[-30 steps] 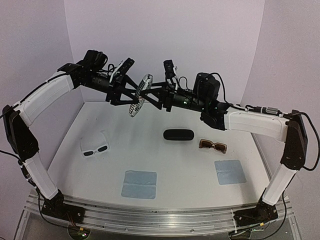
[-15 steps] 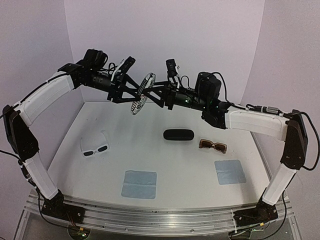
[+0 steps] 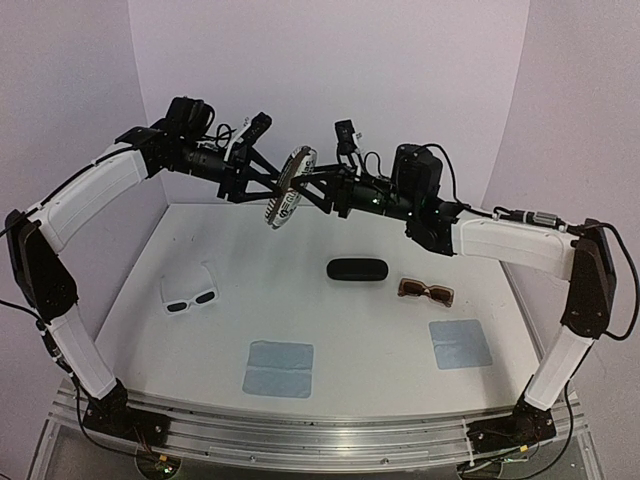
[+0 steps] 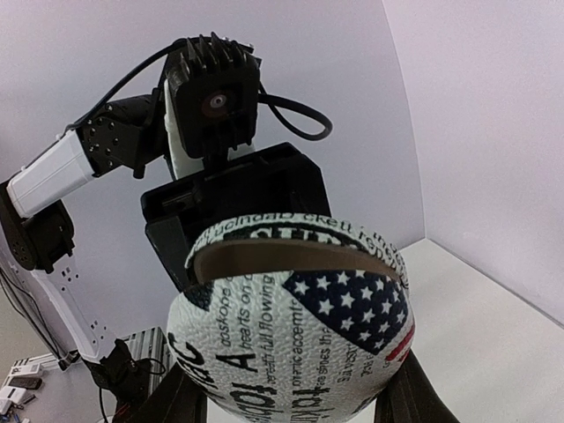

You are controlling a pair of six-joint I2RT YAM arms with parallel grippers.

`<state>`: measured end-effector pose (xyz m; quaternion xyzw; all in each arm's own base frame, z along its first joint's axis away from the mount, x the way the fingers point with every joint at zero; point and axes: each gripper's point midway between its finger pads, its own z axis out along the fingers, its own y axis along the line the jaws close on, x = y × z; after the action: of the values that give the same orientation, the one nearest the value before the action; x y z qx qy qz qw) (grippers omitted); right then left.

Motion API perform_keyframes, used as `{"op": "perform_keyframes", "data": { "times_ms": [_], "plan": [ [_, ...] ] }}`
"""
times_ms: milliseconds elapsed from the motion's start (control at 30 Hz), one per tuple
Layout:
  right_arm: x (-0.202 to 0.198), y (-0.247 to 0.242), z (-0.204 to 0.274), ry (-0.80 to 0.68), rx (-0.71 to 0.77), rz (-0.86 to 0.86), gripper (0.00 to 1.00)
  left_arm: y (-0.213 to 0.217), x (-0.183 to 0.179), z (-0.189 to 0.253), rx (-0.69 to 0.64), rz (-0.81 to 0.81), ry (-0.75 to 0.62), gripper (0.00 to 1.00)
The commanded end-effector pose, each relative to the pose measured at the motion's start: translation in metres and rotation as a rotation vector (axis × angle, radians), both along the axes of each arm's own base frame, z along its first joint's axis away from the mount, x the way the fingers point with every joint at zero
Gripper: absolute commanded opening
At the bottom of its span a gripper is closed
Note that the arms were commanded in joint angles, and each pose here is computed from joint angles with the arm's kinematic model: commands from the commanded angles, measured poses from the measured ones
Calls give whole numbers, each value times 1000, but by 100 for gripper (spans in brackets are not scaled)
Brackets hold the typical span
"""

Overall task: Organize the sunglasses
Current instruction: Open the sunglasses case.

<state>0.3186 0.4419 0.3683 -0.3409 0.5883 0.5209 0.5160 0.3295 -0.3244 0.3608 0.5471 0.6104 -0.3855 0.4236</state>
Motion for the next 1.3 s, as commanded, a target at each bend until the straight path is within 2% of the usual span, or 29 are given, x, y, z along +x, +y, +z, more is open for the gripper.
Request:
{"op": "perform_keyframes", "data": {
  "times_ms": [0,300,467,700,767,833,900,967,1133,1167,1267],
  "plan": [
    [-100,18,45,-68,60,385,0,31,83,16,21,321,-227,57],
    [-112,27,47,-62,63,430,0,37,103,11,40,415,-267,48],
    [-115,28,47,-50,63,441,0,35,102,9,38,403,-262,45],
    [-113,28,48,-59,67,430,0,18,45,11,-41,127,-184,42],
    [-112,27,46,-63,65,419,0,18,32,10,-49,75,-172,33],
    [-111,26,41,-56,60,407,0,21,26,12,-61,45,-152,16],
    [-107,26,35,-47,53,389,0,23,24,17,-75,29,-143,6],
    [-100,26,24,-30,42,363,0,25,25,18,-70,29,-149,0],
    [-78,25,-13,41,7,275,1,28,32,6,-13,51,-190,0],
    [-73,25,-22,60,-2,252,8,29,36,1,12,66,-205,0],
    [-57,22,-43,128,-21,180,53,35,53,-18,129,125,-282,0]
  ]
}}
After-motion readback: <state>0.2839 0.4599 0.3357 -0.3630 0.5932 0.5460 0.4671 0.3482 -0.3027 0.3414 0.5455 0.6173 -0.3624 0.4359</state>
